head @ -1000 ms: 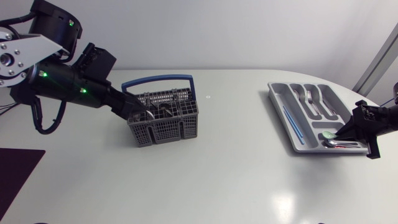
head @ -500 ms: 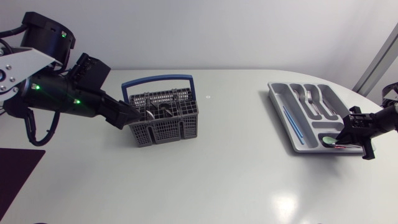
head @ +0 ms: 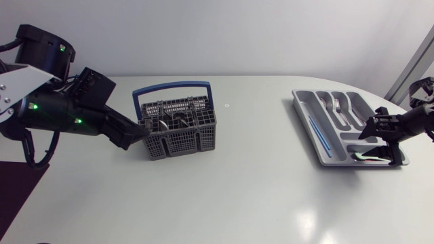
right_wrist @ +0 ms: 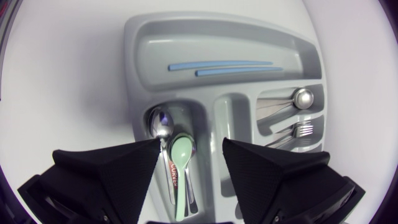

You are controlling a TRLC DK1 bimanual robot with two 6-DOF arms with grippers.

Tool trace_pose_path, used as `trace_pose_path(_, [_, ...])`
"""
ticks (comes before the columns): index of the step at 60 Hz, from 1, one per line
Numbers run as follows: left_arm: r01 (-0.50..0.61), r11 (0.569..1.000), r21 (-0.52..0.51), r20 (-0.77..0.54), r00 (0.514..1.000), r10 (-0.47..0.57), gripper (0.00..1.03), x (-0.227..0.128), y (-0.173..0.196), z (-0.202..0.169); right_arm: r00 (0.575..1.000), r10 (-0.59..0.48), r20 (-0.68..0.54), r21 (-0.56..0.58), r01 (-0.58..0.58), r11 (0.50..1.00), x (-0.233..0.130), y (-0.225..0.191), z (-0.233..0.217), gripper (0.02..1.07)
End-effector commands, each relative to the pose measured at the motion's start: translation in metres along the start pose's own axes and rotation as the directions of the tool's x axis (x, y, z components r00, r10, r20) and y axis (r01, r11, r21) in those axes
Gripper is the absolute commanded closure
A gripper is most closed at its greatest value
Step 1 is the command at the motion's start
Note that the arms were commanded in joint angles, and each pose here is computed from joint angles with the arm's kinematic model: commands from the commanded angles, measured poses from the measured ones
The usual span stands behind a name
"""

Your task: Unload the cutlery basket into the drawer organizer.

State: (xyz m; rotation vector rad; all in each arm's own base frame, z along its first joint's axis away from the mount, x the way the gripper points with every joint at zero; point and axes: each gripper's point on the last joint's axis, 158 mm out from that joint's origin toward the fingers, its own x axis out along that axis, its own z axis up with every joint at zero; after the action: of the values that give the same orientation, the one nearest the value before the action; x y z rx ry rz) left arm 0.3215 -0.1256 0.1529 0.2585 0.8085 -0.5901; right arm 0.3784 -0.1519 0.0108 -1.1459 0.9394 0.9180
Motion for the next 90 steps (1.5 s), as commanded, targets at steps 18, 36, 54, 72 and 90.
trace_pose_path(18, [-0.016, 0.998, 0.055, 0.018, 1.0, 0.015, 0.16, 0.008, 0.004, -0.009, 0.99, -0.045, 0.133, 0.083, 0.034, 0.996, -0.051, 0.007, 0.136, 0.18])
trace_pose_path(36, [-0.032, 0.997, 0.077, 0.016, 0.999, 0.03, 0.14, 0.011, 0.012, -0.018, 0.971, -0.044, 0.235, 0.102, 0.021, 0.995, -0.076, 0.027, 0.253, 0.18])
trace_pose_path(54, [-0.016, 0.997, 0.074, 0.038, 0.999, 0.013, 0.13, 0.015, 0.02, -0.025, 0.957, -0.069, 0.28, 0.113, 0.039, 0.993, -0.096, 0.055, 0.361, 0.18])
trace_pose_path(72, [-0.014, 0.996, 0.087, 0.052, 0.999, 0.009, 0.13, 0.016, 0.028, -0.031, 0.952, -0.104, 0.287, 0.169, 0.057, 0.984, -0.099, 0.064, 0.432, 0.19])
trace_pose_path(90, [0.006, 0.993, 0.12, 0.057, 0.998, -0.013, 0.11, 0.018, 0.033, -0.04, 0.952, -0.124, 0.281, 0.239, 0.056, 0.969, -0.09, 0.066, 0.483, 0.19])
